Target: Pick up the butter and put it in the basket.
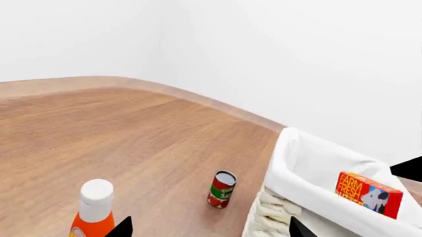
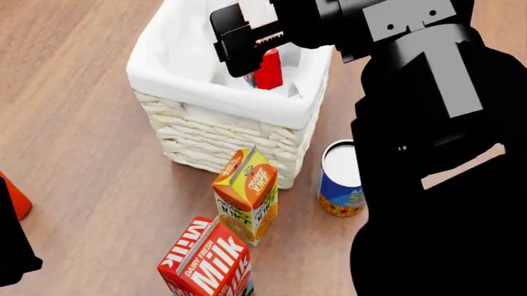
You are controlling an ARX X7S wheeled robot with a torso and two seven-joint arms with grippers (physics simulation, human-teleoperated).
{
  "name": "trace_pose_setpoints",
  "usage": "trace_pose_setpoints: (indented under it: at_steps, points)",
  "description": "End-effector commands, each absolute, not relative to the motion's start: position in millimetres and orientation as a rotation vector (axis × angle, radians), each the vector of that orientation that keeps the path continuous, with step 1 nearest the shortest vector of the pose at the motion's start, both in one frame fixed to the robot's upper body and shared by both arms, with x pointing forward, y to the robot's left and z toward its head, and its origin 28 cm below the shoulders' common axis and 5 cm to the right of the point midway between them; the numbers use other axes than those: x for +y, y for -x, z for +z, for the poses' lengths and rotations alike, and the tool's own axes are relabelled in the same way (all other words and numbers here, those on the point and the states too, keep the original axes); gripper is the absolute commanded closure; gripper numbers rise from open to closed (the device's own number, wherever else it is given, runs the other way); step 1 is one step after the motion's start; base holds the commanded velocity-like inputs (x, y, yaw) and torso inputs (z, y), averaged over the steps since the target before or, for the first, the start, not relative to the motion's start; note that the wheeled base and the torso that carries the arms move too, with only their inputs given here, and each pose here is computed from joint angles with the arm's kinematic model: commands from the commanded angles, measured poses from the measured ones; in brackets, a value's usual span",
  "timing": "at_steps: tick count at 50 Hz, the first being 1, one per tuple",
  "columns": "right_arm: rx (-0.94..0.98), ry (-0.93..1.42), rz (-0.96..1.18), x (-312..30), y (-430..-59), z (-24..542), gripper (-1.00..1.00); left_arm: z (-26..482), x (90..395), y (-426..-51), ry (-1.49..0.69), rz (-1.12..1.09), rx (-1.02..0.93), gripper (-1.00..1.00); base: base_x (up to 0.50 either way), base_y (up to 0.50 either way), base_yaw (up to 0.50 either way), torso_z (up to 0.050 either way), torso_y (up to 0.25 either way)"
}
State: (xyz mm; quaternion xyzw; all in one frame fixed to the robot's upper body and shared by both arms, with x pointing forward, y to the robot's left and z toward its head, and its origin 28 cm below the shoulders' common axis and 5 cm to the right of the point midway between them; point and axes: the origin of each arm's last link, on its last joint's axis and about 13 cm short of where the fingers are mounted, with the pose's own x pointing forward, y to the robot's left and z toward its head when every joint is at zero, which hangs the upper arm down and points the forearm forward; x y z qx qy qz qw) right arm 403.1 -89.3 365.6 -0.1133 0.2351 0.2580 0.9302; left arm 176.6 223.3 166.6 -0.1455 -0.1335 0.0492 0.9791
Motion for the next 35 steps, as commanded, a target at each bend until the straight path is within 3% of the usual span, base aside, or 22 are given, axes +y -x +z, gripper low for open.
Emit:
trace_pose_setpoints:
  at_steps: [1, 11, 23, 35]
  points:
    - [0.433, 0.238, 0.519, -90, -405, 369, -1.0, 168, 224, -175, 0.298, 0.095, -0.273, -1.0, 0.0, 0.0, 0.0, 0.0, 0.0]
    - [0.315, 0.259, 0.462, -93, -409, 377, -1.0, 168, 224, -174, 0.301, 0.095, -0.275, -1.0, 0.0, 0.0, 0.0, 0.0, 0.0]
    - [0.039, 0.243, 0.356, -104, -417, 384, -1.0, 168, 223, -173, 0.293, 0.086, -0.285, -1.0, 0.0, 0.0, 0.0, 0.0, 0.0]
    - [-0.162, 0.287, 0.269, -117, -378, 345, -1.0, 167, 226, -174, 0.286, 0.079, -0.292, -1.0, 0.0, 0.0, 0.0, 0.0, 0.0]
